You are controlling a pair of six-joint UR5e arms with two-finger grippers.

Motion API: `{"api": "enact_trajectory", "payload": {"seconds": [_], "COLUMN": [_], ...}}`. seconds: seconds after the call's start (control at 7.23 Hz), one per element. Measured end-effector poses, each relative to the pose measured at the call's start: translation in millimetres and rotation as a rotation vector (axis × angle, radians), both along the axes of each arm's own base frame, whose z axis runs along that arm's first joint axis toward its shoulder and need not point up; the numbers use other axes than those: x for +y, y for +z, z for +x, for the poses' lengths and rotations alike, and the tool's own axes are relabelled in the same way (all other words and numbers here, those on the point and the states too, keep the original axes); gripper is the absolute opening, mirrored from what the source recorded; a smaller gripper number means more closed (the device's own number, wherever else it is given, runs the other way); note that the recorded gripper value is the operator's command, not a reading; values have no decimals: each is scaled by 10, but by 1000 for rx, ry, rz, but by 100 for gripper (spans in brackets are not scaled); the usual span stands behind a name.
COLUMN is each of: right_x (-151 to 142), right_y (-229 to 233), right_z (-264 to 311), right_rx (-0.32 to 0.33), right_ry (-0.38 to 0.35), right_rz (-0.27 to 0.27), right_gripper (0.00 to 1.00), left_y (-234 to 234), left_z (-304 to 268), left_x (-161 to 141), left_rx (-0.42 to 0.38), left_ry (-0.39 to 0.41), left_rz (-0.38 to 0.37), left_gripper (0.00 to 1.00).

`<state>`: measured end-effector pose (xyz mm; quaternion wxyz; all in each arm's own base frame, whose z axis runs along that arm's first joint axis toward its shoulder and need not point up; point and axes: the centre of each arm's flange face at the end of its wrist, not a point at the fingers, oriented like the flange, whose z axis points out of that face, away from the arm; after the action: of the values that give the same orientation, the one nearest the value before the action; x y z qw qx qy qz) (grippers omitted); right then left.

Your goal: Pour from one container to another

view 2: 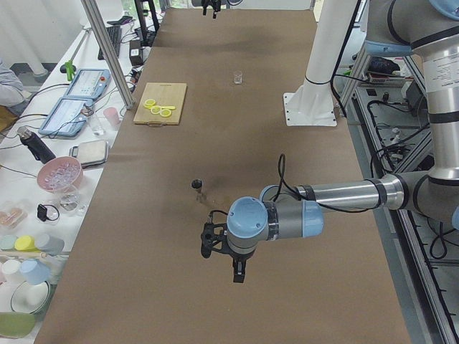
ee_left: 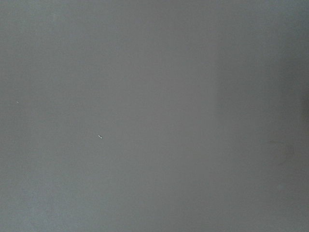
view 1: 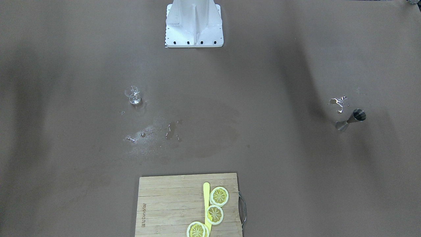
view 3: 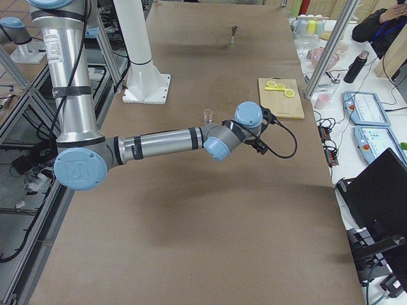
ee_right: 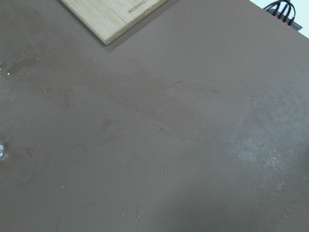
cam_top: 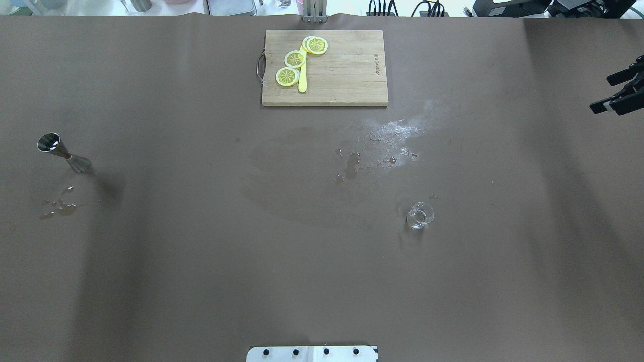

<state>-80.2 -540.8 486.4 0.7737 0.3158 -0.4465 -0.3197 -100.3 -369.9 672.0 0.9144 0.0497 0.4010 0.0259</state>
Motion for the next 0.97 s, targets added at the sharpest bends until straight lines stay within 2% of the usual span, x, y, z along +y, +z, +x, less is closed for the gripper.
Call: {"api": "enact_trajectory", "payload": {"seconds": [0.14, 0.41, 0.55, 0.69, 0.97], "right_x": [19, 69, 106, 152, 356], "right_y": [-57, -131, -195, -256, -288], "right_z": [-124, -371, -456, -584, -984], "right_rx": [-11, -23, -33, -45, -80], "right_ry": [-18, -57, -74, -98, -153], "right_rz": [56, 91, 102, 128, 245], "right_gripper": [100, 100, 100, 100, 100], "left_y": [-142, -589, -804, -953, -1014], "left_z": [164, 648, 936, 1180, 1525], "left_x": [-142, -309, -300, -246, 87], "left_rx": [-1, 6, 19, 15, -81], "left_ry": [44, 162, 230, 284, 309], "left_rz": [104, 350, 481, 634, 983], "left_gripper": [98, 98, 98, 98, 98]}}
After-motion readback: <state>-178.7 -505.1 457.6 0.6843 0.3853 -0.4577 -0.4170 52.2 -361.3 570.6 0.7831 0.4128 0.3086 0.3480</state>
